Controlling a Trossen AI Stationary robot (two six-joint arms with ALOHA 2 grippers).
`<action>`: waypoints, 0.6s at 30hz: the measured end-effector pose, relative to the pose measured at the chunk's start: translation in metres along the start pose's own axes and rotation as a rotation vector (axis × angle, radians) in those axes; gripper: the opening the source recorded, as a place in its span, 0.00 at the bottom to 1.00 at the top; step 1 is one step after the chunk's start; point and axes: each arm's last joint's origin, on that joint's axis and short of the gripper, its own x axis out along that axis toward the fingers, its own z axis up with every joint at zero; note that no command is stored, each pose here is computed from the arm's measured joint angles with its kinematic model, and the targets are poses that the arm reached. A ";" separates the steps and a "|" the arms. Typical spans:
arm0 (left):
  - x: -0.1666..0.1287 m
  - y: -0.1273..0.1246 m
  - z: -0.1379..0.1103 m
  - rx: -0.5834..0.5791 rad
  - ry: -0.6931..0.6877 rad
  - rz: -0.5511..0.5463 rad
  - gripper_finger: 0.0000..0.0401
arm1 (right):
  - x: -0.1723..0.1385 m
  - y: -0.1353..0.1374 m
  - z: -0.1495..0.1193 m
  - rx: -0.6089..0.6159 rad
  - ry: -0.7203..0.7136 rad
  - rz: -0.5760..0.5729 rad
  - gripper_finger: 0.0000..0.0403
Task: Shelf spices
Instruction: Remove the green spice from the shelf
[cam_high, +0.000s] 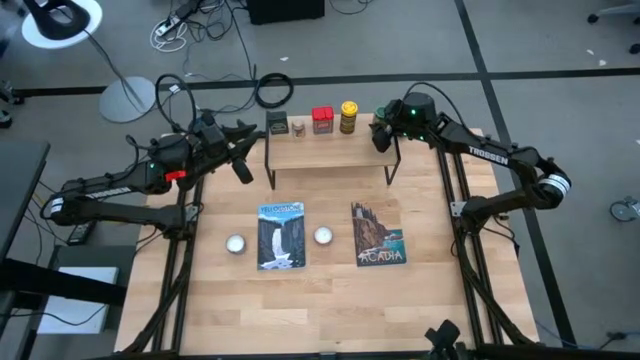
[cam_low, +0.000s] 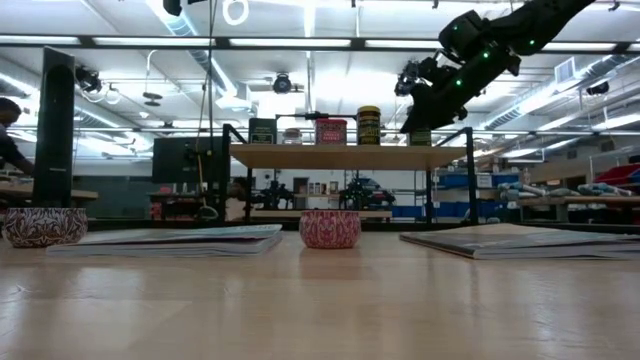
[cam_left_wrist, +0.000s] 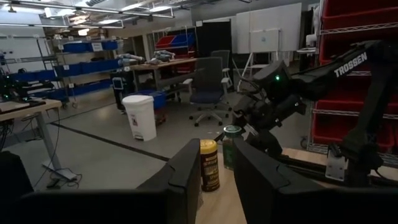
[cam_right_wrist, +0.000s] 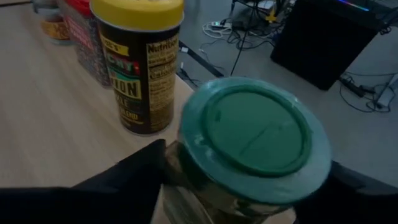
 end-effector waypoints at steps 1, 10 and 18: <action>0.000 0.000 0.000 0.001 0.000 0.000 0.24 | -0.001 0.000 0.001 0.000 -0.006 0.001 0.63; 0.000 0.000 -0.004 0.020 0.037 -0.003 0.24 | -0.020 0.003 0.010 0.019 -0.065 0.008 0.62; 0.000 -0.001 -0.009 0.039 0.089 -0.008 0.24 | -0.061 0.037 0.028 0.103 -0.190 0.192 0.60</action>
